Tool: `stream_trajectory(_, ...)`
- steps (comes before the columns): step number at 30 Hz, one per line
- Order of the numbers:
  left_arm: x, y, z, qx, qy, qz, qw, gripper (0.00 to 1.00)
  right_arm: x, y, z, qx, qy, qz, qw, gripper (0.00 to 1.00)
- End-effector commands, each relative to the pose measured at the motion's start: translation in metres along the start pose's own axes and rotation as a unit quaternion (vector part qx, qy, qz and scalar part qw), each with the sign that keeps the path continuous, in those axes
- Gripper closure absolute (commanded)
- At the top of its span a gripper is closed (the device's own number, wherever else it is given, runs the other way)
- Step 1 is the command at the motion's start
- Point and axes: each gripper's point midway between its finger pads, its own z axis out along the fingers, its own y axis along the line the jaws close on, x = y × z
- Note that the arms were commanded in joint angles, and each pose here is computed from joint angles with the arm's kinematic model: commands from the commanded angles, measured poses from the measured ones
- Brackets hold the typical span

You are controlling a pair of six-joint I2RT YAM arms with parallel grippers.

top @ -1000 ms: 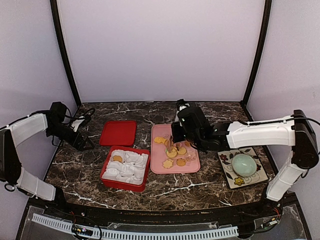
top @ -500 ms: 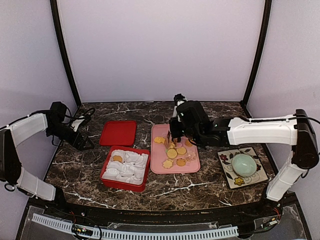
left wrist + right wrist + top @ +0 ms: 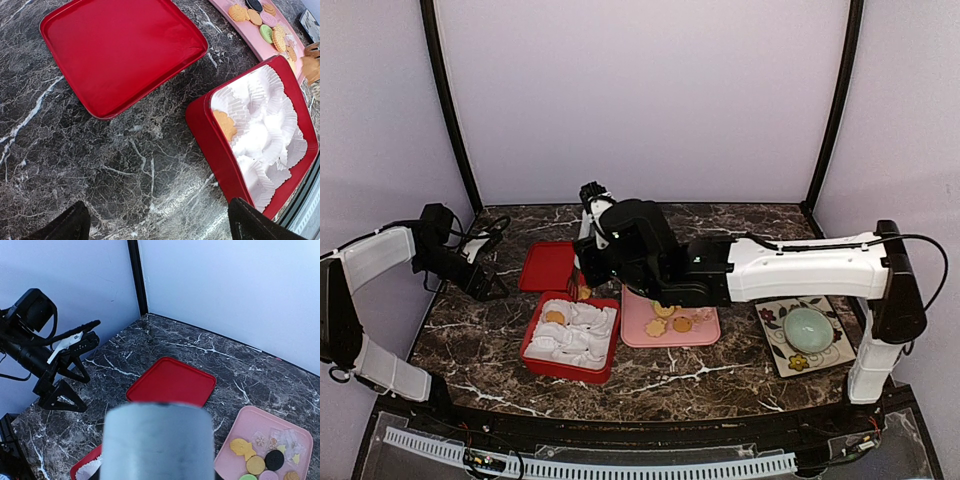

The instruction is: Pack the cookies

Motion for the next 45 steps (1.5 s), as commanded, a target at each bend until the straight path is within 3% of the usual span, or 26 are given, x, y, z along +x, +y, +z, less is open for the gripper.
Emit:
stream_trajectory(1, -0.001, -0.002, -0.006, 0.002, 0.001, -0.006, 1.000, 0.01, 0.013, 0.020, 0.024, -0.019, 0.008, -0.010, 1.000, 0.80)
stream_trajectory(16, 0.002, -0.004, -0.006, 0.003, 0.000, -0.004, 1.000, 0.01, 0.036, 0.032, 0.063, -0.021, 0.026, -0.024, 0.999, 0.79)
stream_trajectory(29, 0.004, -0.004, -0.005, 0.002, 0.001, -0.001, 1.000, 0.01, 0.039, 0.024, 0.058, -0.015, 0.028, -0.020, 0.999, 0.73)
stream_trajectory(37, 0.004, -0.004, -0.007, -0.001, 0.001, 0.000, 1.000, 0.01, 0.041, 0.021, 0.057, -0.014, 0.030, -0.018, 0.999, 0.62)
stream_trajectory(45, 0.003, -0.005, -0.008, 0.000, -0.001, 0.001, 1.000, 0.01, 0.034, 0.020, 0.056, -0.015, 0.026, -0.016, 0.999, 0.58)
